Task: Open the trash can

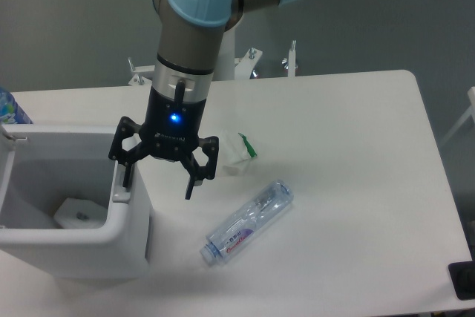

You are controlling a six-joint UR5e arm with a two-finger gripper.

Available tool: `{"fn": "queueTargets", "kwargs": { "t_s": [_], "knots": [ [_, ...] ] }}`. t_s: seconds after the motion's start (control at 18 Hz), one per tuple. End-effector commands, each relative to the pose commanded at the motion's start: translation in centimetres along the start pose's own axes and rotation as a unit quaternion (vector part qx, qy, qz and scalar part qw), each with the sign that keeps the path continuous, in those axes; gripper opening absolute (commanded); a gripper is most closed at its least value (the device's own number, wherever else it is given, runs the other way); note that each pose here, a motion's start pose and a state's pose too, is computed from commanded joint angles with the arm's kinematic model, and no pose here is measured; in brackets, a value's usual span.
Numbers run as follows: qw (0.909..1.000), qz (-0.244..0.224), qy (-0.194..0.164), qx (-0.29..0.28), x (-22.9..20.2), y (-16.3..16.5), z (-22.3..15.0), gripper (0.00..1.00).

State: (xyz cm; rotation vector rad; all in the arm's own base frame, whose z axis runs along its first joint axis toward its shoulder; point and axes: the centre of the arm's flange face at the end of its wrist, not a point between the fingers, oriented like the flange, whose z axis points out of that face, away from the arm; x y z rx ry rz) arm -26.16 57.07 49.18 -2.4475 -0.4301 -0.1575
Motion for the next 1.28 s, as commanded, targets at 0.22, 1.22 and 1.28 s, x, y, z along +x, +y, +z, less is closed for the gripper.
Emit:
{"fn": "queueTargets", "kwargs": {
  "t_s": [0.22, 1.22, 1.28],
  "knots": [
    [0.9998, 0.011, -0.012, 0.006, -1.3, -1.0, 0.0, 1.0],
    [0.9365, 0.235, -0.135, -0.223, -23.6, 8.8, 7.3, 1.0],
    [0.9359, 0.235, -0.133, -0.226, -23.5, 9.3, 7.7, 1.0]
  ]
}}
